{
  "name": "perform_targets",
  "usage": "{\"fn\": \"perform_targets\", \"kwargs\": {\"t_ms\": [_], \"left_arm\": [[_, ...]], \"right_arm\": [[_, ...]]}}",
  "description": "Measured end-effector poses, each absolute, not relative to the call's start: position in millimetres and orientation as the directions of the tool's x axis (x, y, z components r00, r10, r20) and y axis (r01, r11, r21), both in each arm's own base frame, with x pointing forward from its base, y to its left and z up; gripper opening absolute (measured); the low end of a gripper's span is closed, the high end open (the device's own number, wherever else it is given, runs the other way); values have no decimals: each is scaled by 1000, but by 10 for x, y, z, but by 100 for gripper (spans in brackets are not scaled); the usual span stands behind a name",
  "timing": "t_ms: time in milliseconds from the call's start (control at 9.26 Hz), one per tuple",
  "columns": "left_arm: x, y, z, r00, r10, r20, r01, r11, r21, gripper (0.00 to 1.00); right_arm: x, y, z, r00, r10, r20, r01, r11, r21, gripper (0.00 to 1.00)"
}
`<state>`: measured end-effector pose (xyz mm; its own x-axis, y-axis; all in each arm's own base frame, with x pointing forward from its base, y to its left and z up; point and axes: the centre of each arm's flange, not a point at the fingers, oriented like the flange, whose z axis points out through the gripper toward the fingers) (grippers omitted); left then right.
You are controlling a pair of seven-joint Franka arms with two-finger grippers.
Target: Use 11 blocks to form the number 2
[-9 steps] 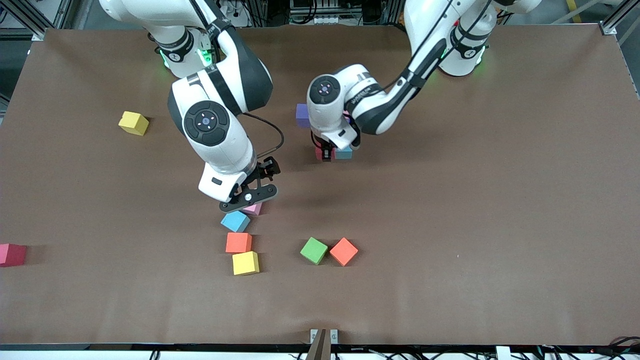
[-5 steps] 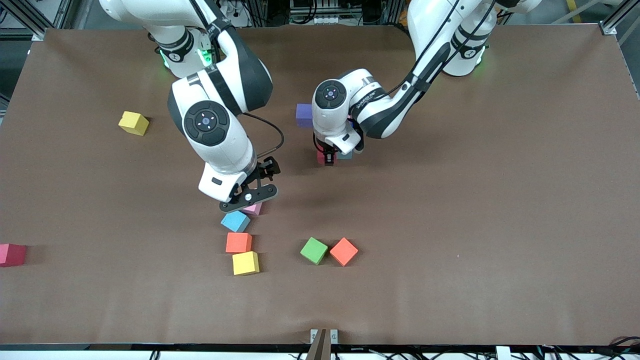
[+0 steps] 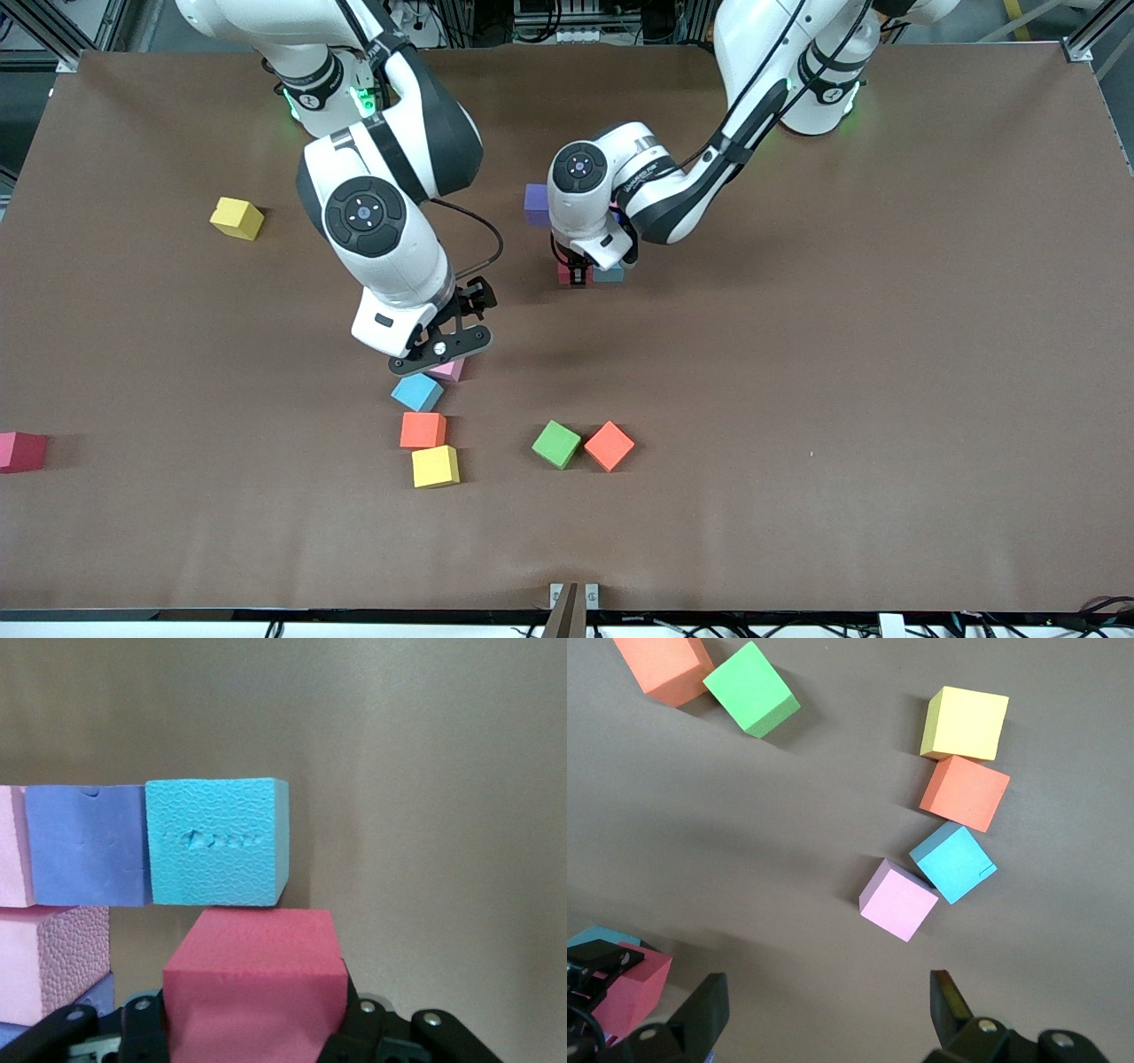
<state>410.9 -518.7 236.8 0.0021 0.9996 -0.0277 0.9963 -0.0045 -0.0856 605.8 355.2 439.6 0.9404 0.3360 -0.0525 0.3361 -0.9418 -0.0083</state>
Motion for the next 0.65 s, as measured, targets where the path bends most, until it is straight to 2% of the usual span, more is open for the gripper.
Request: {"fn": "perform_targets", "kwargs": {"t_ms": [648], "left_arm": [[4056,-5222,2258,9,1000,-29,995,-12,-94,62]], "right_arm": [[6054,3512,4514,932,362,-38,361,-932,-15,100]]}}
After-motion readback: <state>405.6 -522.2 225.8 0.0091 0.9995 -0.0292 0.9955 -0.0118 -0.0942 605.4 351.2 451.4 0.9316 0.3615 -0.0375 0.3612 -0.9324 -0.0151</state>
